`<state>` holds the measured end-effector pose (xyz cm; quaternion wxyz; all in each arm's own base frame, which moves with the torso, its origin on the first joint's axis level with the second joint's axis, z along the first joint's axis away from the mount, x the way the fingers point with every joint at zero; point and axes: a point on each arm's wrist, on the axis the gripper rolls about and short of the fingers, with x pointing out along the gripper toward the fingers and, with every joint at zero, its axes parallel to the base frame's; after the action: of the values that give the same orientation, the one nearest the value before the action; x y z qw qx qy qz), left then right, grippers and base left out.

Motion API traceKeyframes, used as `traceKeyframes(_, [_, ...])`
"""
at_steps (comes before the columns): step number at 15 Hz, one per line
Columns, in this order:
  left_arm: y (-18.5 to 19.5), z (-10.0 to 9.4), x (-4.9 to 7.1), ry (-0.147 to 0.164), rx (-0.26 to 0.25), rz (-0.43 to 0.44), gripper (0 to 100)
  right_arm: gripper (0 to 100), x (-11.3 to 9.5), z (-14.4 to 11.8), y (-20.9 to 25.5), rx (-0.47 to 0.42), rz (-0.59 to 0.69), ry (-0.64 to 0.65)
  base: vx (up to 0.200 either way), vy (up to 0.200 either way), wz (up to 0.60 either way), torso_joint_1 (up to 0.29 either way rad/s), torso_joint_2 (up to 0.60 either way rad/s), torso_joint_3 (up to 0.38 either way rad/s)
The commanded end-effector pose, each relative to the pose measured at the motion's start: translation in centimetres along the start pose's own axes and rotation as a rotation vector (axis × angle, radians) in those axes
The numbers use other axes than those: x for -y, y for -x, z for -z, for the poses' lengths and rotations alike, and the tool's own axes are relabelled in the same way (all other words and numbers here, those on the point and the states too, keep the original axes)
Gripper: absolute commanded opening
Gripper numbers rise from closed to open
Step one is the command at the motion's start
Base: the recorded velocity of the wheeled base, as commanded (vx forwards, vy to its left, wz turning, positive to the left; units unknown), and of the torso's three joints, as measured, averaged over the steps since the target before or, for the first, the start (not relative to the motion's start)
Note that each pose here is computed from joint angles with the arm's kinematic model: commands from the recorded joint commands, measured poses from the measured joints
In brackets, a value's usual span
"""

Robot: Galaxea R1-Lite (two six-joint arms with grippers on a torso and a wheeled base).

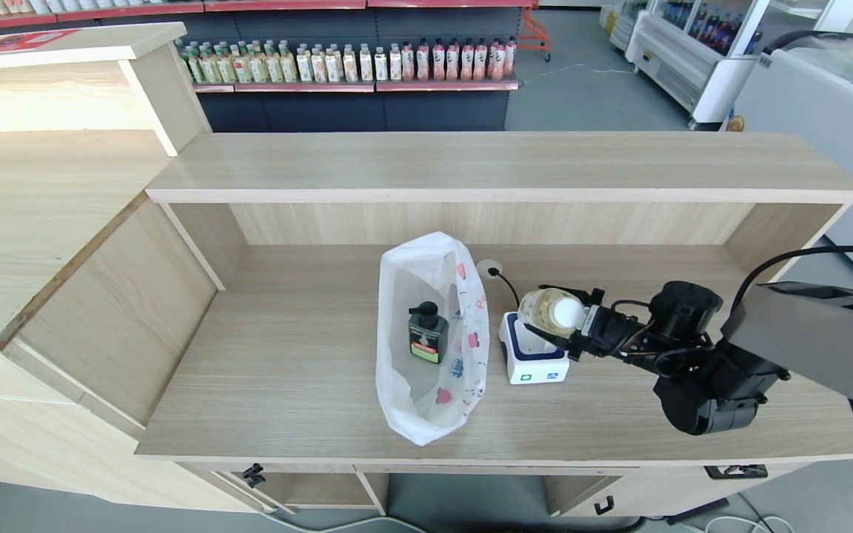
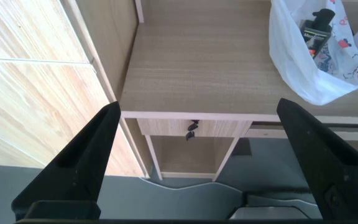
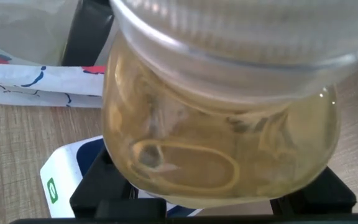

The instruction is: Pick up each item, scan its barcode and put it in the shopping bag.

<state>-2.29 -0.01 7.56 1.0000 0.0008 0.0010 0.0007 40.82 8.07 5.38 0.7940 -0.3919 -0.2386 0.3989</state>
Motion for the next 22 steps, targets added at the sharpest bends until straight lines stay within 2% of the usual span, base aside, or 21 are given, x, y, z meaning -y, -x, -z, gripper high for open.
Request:
traceKeyframes(1, [0.0,0.0,0.0,0.000,0.000,0.000,100,0,-0.5,0.6,-0.2,-0.005,-0.006,-0.009,0.000,0.000,0.00,0.000,0.00,0.000])
traceKeyframes(7, [0.0,0.0,0.0,0.000,0.000,0.000,100,0,0.0,-0.1,0.0,-0.001,0.000,-0.013,0.000,0.000,0.00,0.000,0.00,0.000])
traceKeyframes(9, [0.0,0.0,0.0,0.000,0.000,0.000,100,0,2.9,-2.0,1.6,0.002,0.055,-0.081,0.000,0.000,0.00,0.000,0.00,0.000])
traceKeyframes(11, [0.0,0.0,0.0,0.000,0.000,0.000,100,0,7.1,-5.7,3.7,0.007,0.165,-0.202,0.000,0.000,0.00,0.000,0.00,0.000])
traceKeyframes(12, [0.0,0.0,0.0,0.000,0.000,0.000,100,0,8.5,-7.7,5.1,-0.047,0.260,-0.262,0.000,0.000,0.00,0.000,0.00,0.000])
traceKeyframes(13, [0.0,0.0,0.0,0.000,0.000,0.000,100,0,8.7,-9.8,6.5,-0.127,0.344,-0.326,0.000,0.000,0.00,0.000,0.00,0.000])
traceKeyframes(14, [0.0,0.0,0.0,0.000,0.000,0.000,100,0,8.5,-10.8,7.3,-0.164,0.378,-0.370,0.000,0.000,0.00,0.000,0.00,0.000])
traceKeyframes(16, [0.0,0.0,0.0,0.000,0.000,0.000,100,0,6.6,-14.5,9.0,-0.193,0.462,-0.581,0.000,0.000,0.00,0.000,0.00,0.000])
traceKeyframes(17, [0.0,0.0,0.0,0.000,0.000,0.000,100,0,4.5,-17.1,8.8,-0.209,0.521,-0.759,0.000,0.000,0.00,0.000,0.00,0.000])
traceKeyframes(18, [0.0,0.0,0.0,0.000,0.000,0.000,100,0,3.9,-17.9,8.7,-0.214,0.527,-0.820,0.000,0.000,0.00,0.000,0.00,0.000])
traceKeyframes(19, [0.0,0.0,0.0,0.000,0.000,0.000,100,0,2.9,-19.7,8.4,-0.219,0.500,-0.960,0.000,0.000,0.00,0.000,0.00,0.000])
traceKeyframes(20, [0.0,0.0,0.0,0.000,0.000,0.000,100,0,2.6,-20.3,8.4,-0.233,0.479,-1.018,0.000,0.000,0.00,0.000,0.00,0.000])
traceKeyframes(22, [0.0,0.0,0.0,0.000,0.000,0.000,100,0,2.1,-20.3,8.3,-0.257,0.452,-1.056,0.000,0.000,0.00,0.000,0.00,0.000])
